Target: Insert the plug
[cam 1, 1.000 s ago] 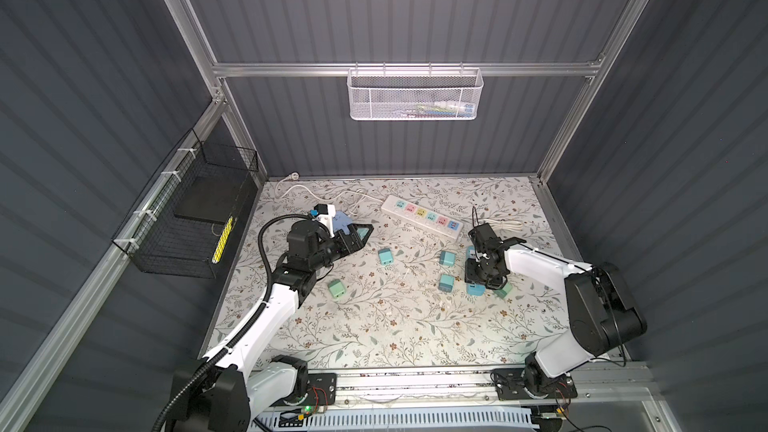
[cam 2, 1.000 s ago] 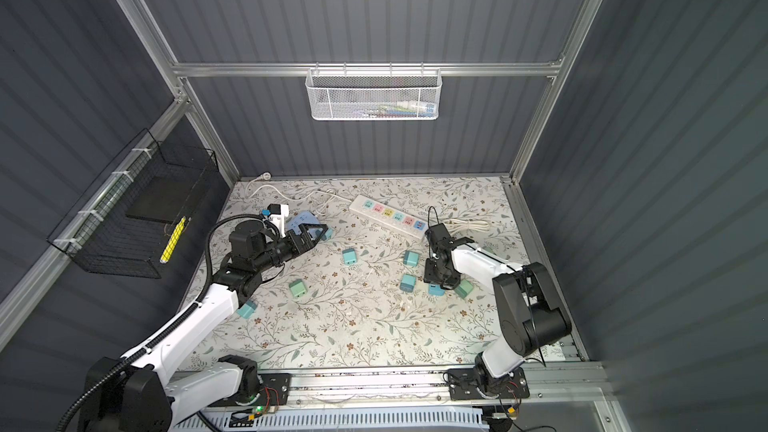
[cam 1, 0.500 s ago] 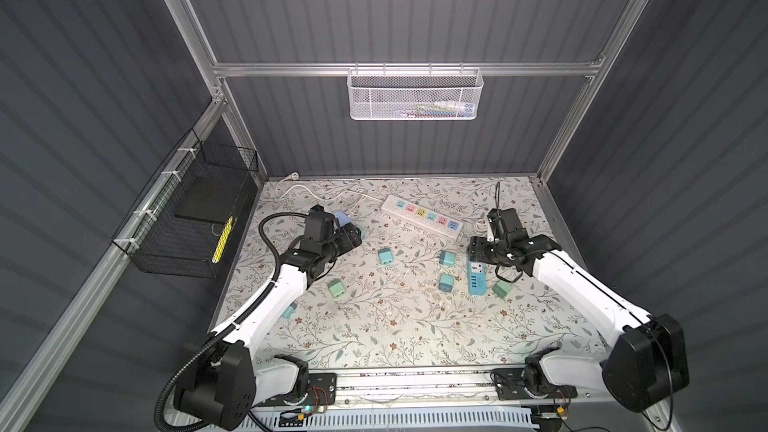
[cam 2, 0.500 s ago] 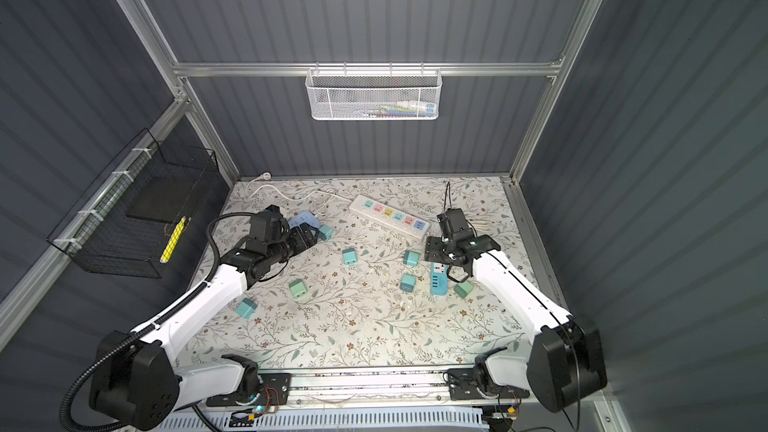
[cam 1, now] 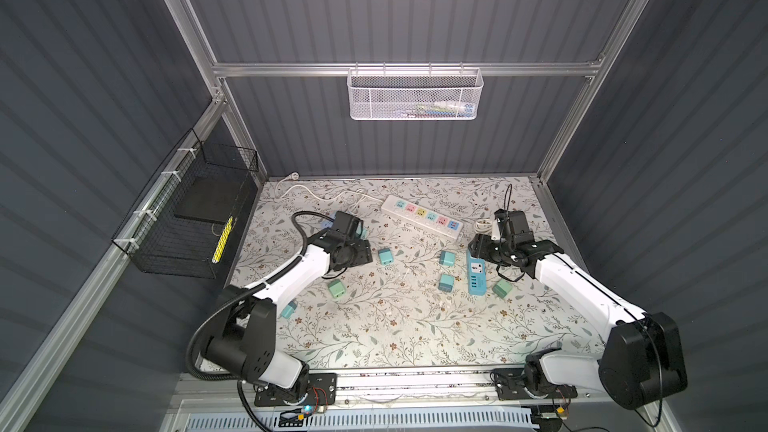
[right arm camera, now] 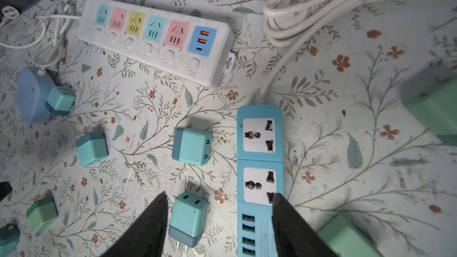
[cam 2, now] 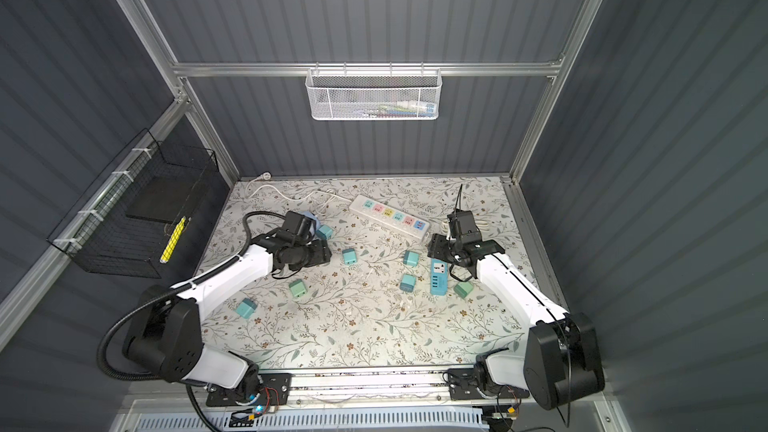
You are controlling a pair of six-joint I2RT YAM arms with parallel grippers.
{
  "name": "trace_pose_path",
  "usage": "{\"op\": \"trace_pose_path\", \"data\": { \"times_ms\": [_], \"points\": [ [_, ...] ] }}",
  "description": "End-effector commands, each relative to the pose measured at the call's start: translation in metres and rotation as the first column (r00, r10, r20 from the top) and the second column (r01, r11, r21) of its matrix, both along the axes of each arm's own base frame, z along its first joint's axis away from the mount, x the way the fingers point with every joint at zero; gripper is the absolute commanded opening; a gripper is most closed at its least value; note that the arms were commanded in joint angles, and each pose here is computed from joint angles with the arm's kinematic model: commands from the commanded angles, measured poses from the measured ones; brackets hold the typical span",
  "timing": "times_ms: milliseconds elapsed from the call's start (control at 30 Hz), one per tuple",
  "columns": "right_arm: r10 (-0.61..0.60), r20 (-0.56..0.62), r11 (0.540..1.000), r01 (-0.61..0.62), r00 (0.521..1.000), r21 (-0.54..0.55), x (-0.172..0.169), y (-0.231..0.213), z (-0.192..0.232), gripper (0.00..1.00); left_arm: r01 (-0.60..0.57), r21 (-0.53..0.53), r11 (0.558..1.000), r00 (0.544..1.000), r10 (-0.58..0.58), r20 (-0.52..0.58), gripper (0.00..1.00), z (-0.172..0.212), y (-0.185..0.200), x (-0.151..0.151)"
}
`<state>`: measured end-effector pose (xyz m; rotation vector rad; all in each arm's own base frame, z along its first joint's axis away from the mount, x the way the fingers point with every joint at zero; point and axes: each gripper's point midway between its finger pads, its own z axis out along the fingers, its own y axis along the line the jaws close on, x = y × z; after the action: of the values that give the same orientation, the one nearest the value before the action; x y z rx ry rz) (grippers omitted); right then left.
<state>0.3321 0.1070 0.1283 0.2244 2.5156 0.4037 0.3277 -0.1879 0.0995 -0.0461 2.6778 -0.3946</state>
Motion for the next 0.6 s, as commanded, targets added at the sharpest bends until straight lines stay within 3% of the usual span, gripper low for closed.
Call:
{"op": "trace_pose_path", "data": {
  "times_ms": [0, 233, 567],
  "points": [
    [0.037, -0.050, 0.998, -0.039, 0.998, -0.039, -0.009, 0.005, -0.013, 0.67, 0.178, -0.012, 0.984, 0.982, -0.177, 0.060, 0.78, 0.016, -0.054, -0.001],
    [0.139, -0.133, 0.981, -0.118, 0.981, 0.152, -0.026, 0.072, -0.042, 0.65, 0.212, -0.036, 0.977, 0.976, -0.210, 0.063, 0.80, 0.013, -0.081, 0.002],
    [0.057, -0.249, 0.962, 0.013, 0.967, 0.272, -0.050, 0.089, -0.077, 0.71, 0.199, 0.004, 0.980, 0.977, -0.199, 0.083, 0.83, 0.017, -0.068, -0.001]
  ]
}}
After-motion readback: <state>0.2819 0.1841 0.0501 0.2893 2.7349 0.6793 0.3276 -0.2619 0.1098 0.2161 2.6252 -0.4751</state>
